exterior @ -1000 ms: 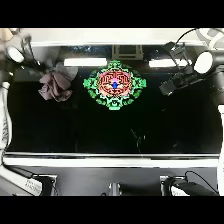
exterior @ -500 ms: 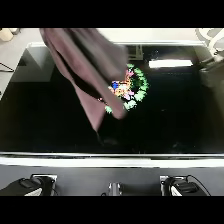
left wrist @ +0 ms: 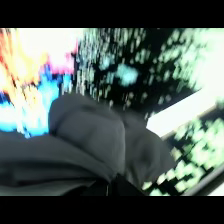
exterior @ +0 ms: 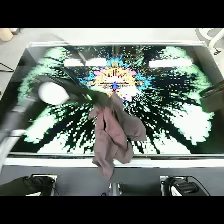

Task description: Fold the shirts.

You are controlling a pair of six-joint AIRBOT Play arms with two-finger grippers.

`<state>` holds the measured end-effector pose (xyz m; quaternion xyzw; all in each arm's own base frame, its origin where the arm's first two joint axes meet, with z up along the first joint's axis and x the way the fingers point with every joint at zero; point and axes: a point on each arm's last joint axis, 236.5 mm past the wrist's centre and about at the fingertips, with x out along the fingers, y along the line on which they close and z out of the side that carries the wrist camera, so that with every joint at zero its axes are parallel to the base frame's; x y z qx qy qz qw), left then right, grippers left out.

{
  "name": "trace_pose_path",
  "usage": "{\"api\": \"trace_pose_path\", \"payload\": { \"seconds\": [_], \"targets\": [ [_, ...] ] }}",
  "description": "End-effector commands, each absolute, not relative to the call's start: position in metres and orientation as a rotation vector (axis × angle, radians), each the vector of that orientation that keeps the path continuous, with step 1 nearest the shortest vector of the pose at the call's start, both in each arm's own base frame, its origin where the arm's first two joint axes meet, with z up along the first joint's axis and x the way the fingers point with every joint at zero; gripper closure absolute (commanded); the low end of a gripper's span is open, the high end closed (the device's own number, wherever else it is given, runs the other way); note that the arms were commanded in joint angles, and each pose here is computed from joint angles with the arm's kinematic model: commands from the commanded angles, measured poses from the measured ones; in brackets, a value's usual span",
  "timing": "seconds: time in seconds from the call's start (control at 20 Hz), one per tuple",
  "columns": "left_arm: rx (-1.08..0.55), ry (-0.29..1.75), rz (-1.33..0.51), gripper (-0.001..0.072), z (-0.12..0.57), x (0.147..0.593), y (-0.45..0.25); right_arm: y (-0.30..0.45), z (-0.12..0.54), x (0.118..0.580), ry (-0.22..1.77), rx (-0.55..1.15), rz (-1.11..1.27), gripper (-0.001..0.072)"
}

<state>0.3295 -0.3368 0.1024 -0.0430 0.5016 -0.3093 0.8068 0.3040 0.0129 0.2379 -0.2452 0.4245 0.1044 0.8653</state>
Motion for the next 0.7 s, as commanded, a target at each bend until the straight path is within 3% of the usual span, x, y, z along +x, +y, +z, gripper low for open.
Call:
{"api": "trace_pose_path", "payload": {
  "seconds": [0.0,0.05,0.1,0.25,0.35,0.5,0.65],
  "targets": [
    [-0.084,1.467,-0.552,0.0513,-0.024,0.275,-0.327,0.033,0.133,0.314,1.162,-0.469,0.346,0.0312],
    [-0.078,1.512,-0.53,0.0221,-0.026,0.275,-0.318,0.043,0.102,0.315,1.227,-0.436,0.396,0.0275],
    [-0.056,1.524,-0.516,0.0023,-0.02,0.282,-0.303,0.054,0.077,0.313,1.292,-0.405,0.45,0.0274],
    [0.093,1.477,-0.417,0.0026,0.02,0.315,-0.224,0.085,0.033,0.309,1.412,-0.334,0.626,0.0203],
    [0.123,1.494,-0.305,0.0034,0.032,0.311,-0.169,0.093,0.013,0.309,1.465,-0.312,0.674,0.0203],
    [0.019,1.632,-0.325,0.0043,0.008,0.253,-0.151,0.092,-0.011,0.305,1.554,-0.304,0.701,0.0205],
    [-0.125,1.767,-0.429,0.0043,-0.028,0.19,-0.181,0.092,-0.024,0.302,1.604,-0.299,0.717,0.0205]
  ]
}}
